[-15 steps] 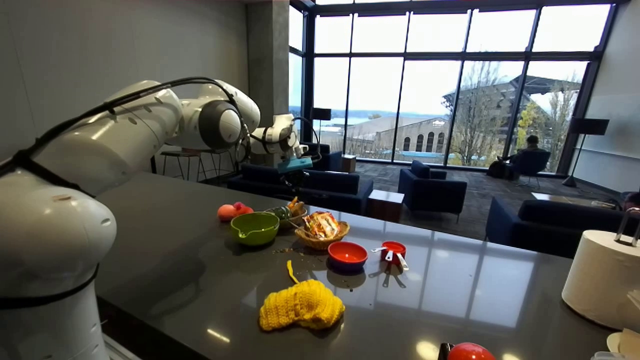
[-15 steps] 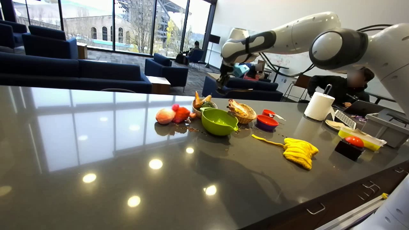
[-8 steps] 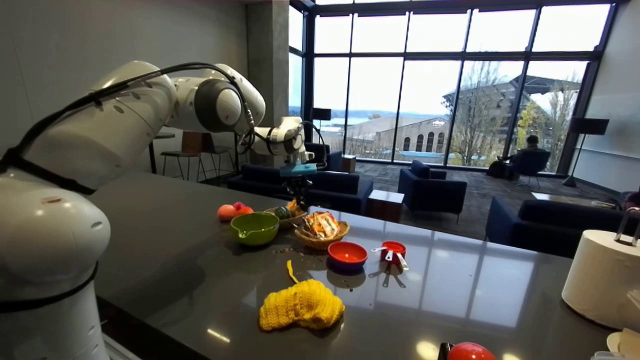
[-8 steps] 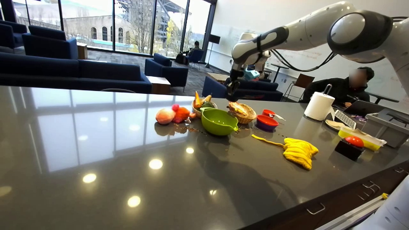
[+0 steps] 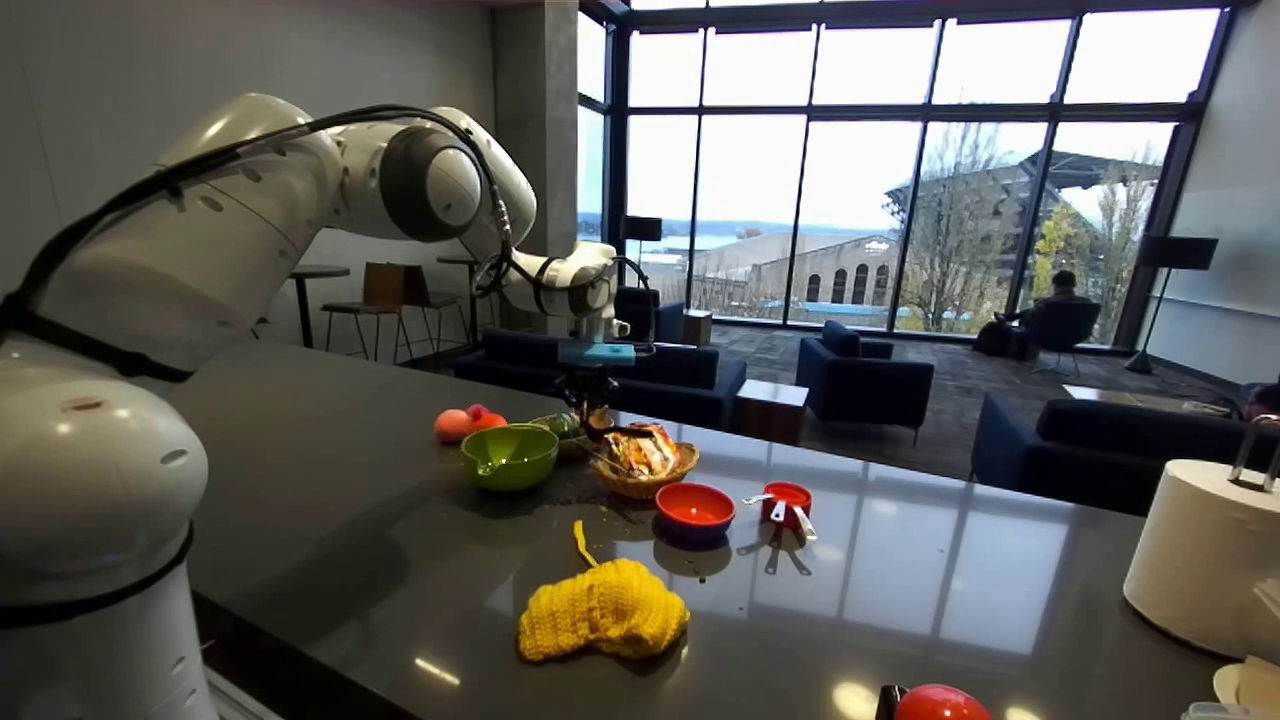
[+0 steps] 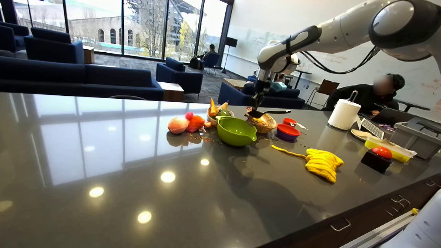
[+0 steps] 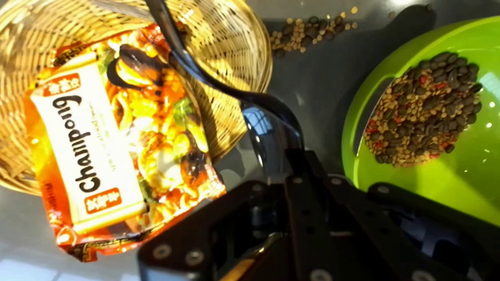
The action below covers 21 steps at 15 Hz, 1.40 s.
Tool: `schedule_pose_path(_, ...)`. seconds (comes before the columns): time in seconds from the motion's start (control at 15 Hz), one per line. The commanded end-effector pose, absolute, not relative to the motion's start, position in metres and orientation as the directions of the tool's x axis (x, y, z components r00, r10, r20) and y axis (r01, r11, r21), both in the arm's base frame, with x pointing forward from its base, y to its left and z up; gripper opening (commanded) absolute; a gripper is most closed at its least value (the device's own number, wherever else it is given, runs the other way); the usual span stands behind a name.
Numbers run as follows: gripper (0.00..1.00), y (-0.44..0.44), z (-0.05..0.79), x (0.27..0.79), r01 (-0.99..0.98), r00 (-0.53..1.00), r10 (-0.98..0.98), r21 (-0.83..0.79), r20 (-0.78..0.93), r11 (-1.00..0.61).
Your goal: Move the black ladle to the basket on the right.
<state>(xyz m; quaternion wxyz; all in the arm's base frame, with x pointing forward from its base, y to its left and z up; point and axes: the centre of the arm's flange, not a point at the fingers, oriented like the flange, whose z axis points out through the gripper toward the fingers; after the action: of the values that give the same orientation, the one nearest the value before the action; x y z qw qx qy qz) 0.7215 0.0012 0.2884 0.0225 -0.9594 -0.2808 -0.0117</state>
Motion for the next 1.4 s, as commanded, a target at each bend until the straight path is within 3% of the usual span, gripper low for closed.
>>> schedule_pose_path(0.0,0.01,-0.011,0.291,0.697,0.567,0.823,0.567,-0.100,0.028,-0.818)
schedule_pose_path(1.13,0.01,-0.012,0.256,0.735,0.641,0.767,0.641,-0.091,0.031,-0.762)
schedule_pose_path(1.2,0.29,-0.011,0.255,0.738,0.639,0.769,0.639,-0.079,0.034,-0.765)
schedule_pose_path(1.33,0.34,-0.013,0.259,0.742,0.633,0.774,0.631,-0.048,0.043,-0.773)
